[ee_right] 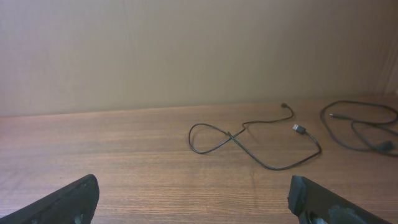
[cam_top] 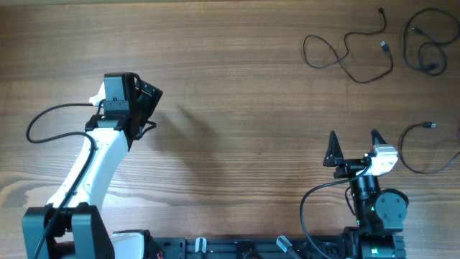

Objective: Untangle cables

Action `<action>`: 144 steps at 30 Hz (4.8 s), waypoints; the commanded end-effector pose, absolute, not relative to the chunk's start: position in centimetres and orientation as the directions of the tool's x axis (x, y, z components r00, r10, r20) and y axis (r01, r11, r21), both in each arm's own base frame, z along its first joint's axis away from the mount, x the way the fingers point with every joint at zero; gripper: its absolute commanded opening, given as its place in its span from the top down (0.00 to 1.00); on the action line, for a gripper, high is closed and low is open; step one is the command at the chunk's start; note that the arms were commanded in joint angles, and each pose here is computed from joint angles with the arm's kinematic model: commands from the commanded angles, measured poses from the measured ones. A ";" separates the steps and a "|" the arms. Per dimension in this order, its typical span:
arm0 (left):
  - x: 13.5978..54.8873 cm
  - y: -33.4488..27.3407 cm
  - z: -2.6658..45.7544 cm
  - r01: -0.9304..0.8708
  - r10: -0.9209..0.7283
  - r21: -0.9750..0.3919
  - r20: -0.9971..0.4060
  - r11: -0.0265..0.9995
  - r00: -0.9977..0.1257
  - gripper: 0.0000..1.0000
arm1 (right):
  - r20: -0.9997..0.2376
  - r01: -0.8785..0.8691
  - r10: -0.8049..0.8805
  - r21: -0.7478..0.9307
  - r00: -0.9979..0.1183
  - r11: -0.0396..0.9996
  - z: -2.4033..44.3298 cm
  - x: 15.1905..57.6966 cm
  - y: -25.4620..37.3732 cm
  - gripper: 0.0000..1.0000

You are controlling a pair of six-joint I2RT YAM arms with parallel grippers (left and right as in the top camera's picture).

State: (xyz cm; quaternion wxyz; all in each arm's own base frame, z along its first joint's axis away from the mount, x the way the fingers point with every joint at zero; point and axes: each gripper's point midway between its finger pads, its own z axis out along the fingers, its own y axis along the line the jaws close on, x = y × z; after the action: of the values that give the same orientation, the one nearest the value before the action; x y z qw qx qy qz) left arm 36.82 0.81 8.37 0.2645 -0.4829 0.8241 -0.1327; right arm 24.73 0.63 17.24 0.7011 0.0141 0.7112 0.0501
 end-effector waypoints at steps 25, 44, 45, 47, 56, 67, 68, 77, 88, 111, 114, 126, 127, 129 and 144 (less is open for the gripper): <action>25.2 -3.0 22.7 0.024 -0.376 -0.416 -0.843 0.909 -0.384 0.00 | -0.994 -0.043 0.106 0.107 -0.006 0.993 17.5 24.7 0.5 0.00; 15.5 -3.1 15.5 -0.097 -0.378 -0.409 -0.696 0.908 -0.610 0.00 | -0.994 -0.042 0.106 0.107 -0.009 0.993 17.4 24.7 0.5 0.00; 15.4 -3.1 15.6 -0.094 -0.378 -0.409 -0.700 0.908 -0.605 0.00 | -0.994 -0.042 0.107 0.107 -0.008 0.993 17.4 24.7 0.5 0.00; 15.4 -3.1 15.8 -0.087 -0.378 -0.411 -0.710 0.908 -0.594 0.00 | -0.994 -0.042 0.107 0.107 -0.009 0.993 17.4 24.7 0.5 0.00; 14.8 -3.1 17.3 -0.041 -0.377 -0.417 -0.772 0.908 -0.512 0.00 | -0.994 -0.042 0.106 0.107 -0.009 0.993 17.4 24.7 0.5 0.00; 14.8 -3.1 17.3 -0.041 -0.378 -0.417 -0.772 0.908 -0.511 0.00 | -0.994 -0.042 0.106 0.107 -0.008 0.993 17.4 24.7 0.5 0.00; 14.8 -3.1 17.3 -0.041 -0.377 -0.417 -0.772 0.908 -0.512 0.00 | -0.994 -0.042 0.107 0.107 -0.008 0.993 17.4 24.7 0.5 0.00; 14.8 -3.1 17.3 -0.042 -0.378 -0.417 -0.772 0.908 -0.511 0.00 | -0.994 -0.042 0.106 0.107 -0.008 0.993 17.4 24.7 0.5 0.00; 15.0 0.2 17.0 -0.196 -0.381 -0.327 -0.806 0.925 -0.453 0.00 | -0.994 -0.042 0.107 0.107 -0.008 0.993 17.4 24.7 0.5 0.00; 20.1 1.0 21.3 -0.125 -0.353 -0.335 -0.920 0.934 -0.169 0.00 | -0.994 -0.042 0.106 0.107 -0.008 0.993 17.4 24.7 0.5 0.00; 22.0 0.5 20.1 -0.078 -0.353 -0.345 -0.927 0.935 -0.129 0.00 | -0.994 -0.042 0.107 0.107 -0.009 0.993 17.4 24.7 0.5 0.00; 24.1 -3.4 17.3 0.194 -0.111 -0.121 -0.992 0.973 -0.063 0.00 | -0.994 -0.042 0.107 0.107 -0.008 0.993 17.4 24.7 0.5 0.00; 24.1 -3.4 16.9 0.196 -0.110 -0.122 -0.991 0.973 -0.071 0.00 | -0.994 -0.042 0.106 0.107 -0.008 0.993 17.4 24.7 0.5 0.00; 24.3 -3.3 16.2 0.190 -0.110 -0.124 -0.991 0.974 -0.080 0.00 | -0.994 -0.042 0.106 0.107 -0.008 0.993 17.4 24.7 0.5 0.00; 24.8 -2.1 14.2 0.103 -0.134 -0.151 -0.978 0.983 -0.158 0.00 | -0.994 -0.042 0.107 0.107 -0.009 0.993 17.4 24.7 0.5 0.00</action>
State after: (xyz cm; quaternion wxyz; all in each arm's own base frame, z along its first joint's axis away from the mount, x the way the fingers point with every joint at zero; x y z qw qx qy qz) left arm 24.64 -2.35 15.41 0.6639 -0.0053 0.7412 -0.0989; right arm 24.74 0.63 17.20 0.7004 0.0143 0.7119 0.0500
